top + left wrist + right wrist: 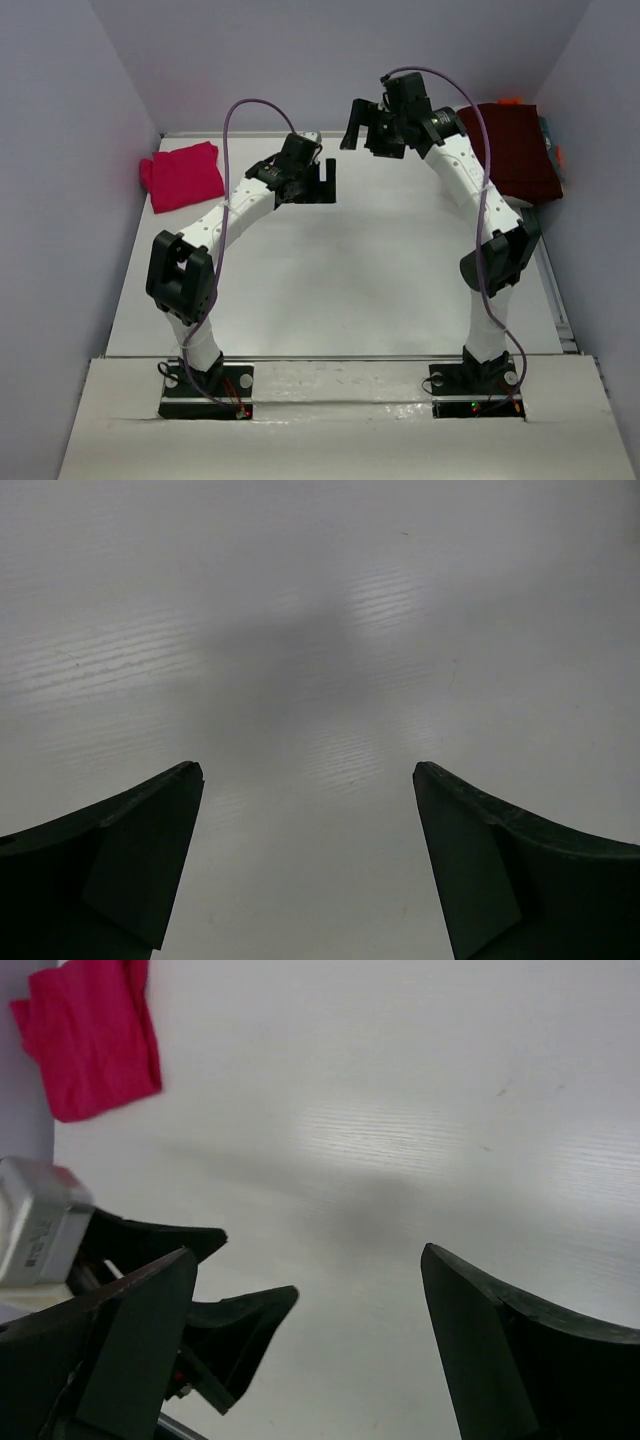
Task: Fold and stack the t-shirts
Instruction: Grab the tshirt from the pile
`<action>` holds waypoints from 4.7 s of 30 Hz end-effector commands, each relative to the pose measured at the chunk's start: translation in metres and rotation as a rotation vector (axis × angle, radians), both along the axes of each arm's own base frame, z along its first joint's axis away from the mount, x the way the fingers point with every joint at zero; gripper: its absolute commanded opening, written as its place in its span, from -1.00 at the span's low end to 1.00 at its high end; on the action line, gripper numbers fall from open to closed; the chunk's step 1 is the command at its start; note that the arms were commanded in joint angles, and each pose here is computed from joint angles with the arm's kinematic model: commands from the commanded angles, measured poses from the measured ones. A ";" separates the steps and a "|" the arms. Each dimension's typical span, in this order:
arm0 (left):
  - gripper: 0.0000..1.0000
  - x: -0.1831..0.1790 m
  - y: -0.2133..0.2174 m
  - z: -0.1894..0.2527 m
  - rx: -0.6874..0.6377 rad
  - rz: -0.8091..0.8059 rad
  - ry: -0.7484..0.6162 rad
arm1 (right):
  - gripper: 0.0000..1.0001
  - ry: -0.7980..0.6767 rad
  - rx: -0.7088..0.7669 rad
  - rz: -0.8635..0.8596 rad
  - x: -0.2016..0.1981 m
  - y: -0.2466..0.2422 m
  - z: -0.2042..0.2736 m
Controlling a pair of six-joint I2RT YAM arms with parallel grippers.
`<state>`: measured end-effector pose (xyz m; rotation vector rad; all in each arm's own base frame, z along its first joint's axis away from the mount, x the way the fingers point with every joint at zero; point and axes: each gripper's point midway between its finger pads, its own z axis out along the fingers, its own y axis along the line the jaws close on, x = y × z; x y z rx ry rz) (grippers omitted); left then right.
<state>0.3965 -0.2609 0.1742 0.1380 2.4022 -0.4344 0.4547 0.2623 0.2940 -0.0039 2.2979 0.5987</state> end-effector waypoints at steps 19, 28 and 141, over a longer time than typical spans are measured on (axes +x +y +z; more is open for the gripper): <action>0.97 0.001 -0.001 0.013 -0.004 0.003 -0.024 | 1.00 0.076 -0.019 -0.646 0.095 -0.258 -0.035; 0.97 0.002 0.003 0.014 0.018 0.018 -0.027 | 1.00 0.134 -0.081 -0.747 0.090 -0.303 -0.070; 0.97 -0.003 0.006 -0.005 0.032 0.019 0.001 | 0.31 0.198 0.059 -0.770 0.063 -0.345 -0.093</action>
